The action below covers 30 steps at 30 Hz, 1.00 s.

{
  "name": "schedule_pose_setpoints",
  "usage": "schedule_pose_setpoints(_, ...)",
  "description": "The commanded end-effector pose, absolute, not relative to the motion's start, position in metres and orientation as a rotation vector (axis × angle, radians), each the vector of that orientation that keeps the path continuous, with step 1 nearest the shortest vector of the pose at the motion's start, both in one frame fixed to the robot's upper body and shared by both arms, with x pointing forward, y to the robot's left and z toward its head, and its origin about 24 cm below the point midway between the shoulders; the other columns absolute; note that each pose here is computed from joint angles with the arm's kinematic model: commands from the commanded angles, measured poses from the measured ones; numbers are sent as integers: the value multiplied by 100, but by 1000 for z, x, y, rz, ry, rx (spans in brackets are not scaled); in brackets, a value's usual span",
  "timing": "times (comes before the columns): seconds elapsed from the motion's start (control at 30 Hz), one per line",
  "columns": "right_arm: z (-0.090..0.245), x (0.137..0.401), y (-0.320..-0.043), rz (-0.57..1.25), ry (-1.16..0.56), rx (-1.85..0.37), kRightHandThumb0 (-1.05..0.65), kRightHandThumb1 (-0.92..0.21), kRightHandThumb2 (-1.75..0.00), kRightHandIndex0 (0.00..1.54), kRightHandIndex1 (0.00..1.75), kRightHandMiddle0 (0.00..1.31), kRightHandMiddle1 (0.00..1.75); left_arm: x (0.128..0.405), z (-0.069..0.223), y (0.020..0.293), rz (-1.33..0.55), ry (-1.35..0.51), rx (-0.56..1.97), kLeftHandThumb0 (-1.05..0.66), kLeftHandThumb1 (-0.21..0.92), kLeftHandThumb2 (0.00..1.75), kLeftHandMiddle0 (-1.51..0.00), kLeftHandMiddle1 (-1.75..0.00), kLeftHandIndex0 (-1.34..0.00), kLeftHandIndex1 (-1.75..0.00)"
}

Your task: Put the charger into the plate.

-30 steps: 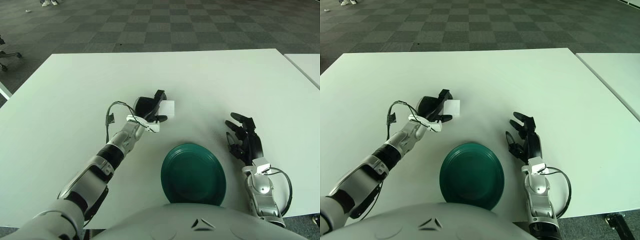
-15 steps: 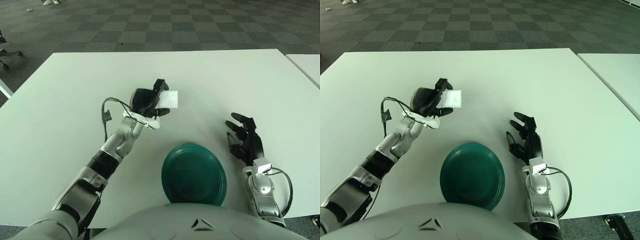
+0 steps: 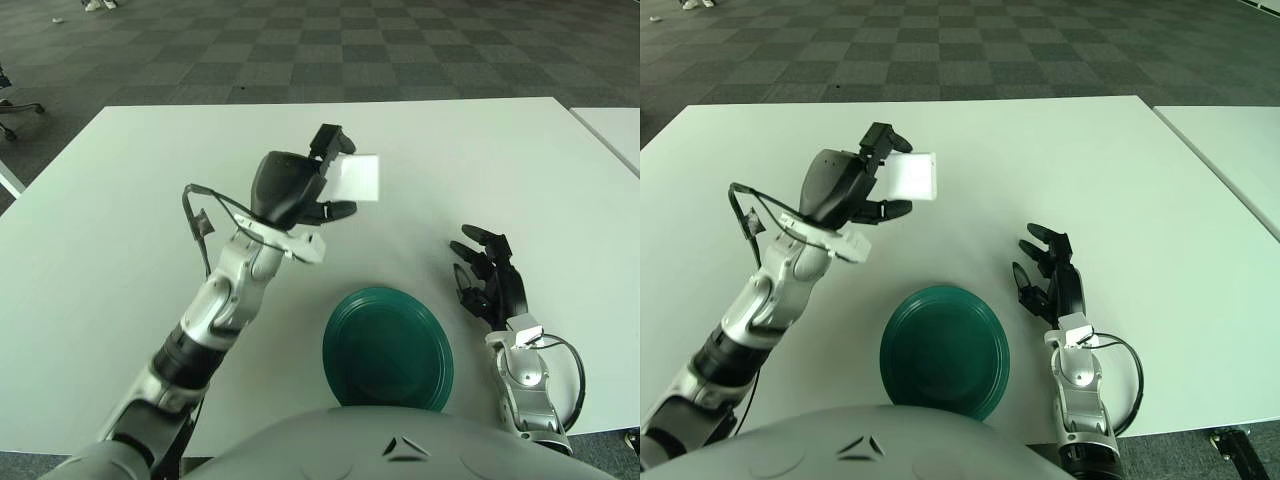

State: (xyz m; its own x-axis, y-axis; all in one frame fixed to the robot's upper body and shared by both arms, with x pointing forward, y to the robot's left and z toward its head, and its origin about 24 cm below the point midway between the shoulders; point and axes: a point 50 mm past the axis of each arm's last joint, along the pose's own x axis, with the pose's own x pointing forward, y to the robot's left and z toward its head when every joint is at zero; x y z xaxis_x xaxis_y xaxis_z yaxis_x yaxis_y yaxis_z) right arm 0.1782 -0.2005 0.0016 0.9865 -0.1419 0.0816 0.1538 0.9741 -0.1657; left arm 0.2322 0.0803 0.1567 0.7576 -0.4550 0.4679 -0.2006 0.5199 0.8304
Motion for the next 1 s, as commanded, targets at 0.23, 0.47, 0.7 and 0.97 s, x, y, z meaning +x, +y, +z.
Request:
schedule_pose_setpoints(0.23,-40,149,-198,-167,151,-173,-56,-92,-52,31,52,0,99,206,155,70,-406,-634,1028,-37,54,106,-133,-175,-107,-175)
schedule_pose_setpoints(0.47,-39,149,-199,-181,151,-184,-54,-91,-52,30,52,0,96,187,154,67,-568,-561,974,-35,52,106,-127,-175,-103,-175)
schedule_pose_setpoints(0.7,-37,149,-198,-186,148,-189,-51,-91,-51,28,50,0,92,176,136,58,-734,-459,915,-37,55,104,-125,-175,-102,-175)
schedule_pose_setpoints(0.97,-41,147,-190,-179,159,-198,-52,-92,-53,29,49,0,92,171,123,54,-803,-427,890,-40,63,98,-122,-175,-97,-175)
